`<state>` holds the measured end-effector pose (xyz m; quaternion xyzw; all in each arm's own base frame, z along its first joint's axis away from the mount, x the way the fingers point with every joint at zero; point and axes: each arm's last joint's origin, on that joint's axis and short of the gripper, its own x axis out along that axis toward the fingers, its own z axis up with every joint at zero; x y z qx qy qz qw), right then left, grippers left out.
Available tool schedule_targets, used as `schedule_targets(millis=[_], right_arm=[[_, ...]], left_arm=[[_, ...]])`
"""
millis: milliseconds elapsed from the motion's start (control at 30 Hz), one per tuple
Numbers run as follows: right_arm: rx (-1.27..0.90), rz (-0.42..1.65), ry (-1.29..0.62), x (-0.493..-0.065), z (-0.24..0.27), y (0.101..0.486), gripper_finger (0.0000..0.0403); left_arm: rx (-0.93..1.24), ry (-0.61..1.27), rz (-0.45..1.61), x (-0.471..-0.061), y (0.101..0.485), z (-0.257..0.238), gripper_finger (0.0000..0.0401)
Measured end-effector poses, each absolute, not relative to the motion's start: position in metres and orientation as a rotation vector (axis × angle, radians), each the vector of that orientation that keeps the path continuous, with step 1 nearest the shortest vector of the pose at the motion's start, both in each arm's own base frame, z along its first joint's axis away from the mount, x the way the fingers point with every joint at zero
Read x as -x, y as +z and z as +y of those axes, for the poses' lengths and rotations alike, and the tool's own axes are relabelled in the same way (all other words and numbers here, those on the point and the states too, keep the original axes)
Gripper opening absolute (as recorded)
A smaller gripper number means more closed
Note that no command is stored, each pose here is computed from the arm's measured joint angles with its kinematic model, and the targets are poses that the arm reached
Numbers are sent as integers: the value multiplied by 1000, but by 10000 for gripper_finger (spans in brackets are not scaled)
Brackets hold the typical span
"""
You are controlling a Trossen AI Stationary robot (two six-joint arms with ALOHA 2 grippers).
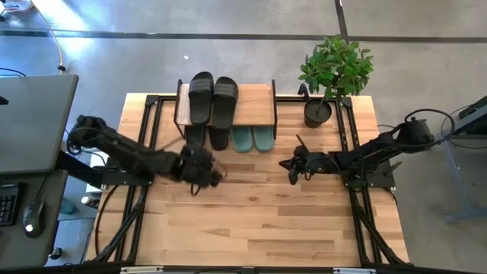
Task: Pick and place slides into the shelf
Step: Adjust the black slides
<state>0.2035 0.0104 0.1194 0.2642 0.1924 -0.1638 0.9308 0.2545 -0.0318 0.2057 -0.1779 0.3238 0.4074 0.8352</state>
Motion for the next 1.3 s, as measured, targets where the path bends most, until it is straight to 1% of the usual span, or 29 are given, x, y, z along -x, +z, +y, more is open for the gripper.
schedule_targets(millis=[67, 133, 300, 567, 700, 867, 1033, 1200, 1300], right_arm=[[-527, 387, -326, -208, 11, 123, 0], [-522, 385, -325, -212, 11, 127, 0], [-523, 367, -319, -214, 12, 134, 0], [-521, 374, -321, -216, 12, 137, 0], [-520, 387, -326, -215, 12, 136, 0], [-519, 399, -327, -215, 12, 135, 0], [-524, 400, -325, -215, 12, 135, 0], [-516, 376, -291, -221, 13, 142, 0], [-501, 380, -275, -224, 11, 146, 0]], left_arm=[[392, 918, 647, -253, 215, -14, 12], [377, 967, 654, -248, 221, 6, 12], [320, 943, 728, -250, 234, 46, 12], [250, 981, 734, -256, 242, 84, 12], [196, 950, 752, -259, 245, 84, 12], [205, 918, 763, -261, 245, 82, 12], [249, 804, 772, -263, 246, 74, 12], [280, 712, 644, -256, 272, 61, 12], [281, 731, 533, -244, 299, 58, 12]])
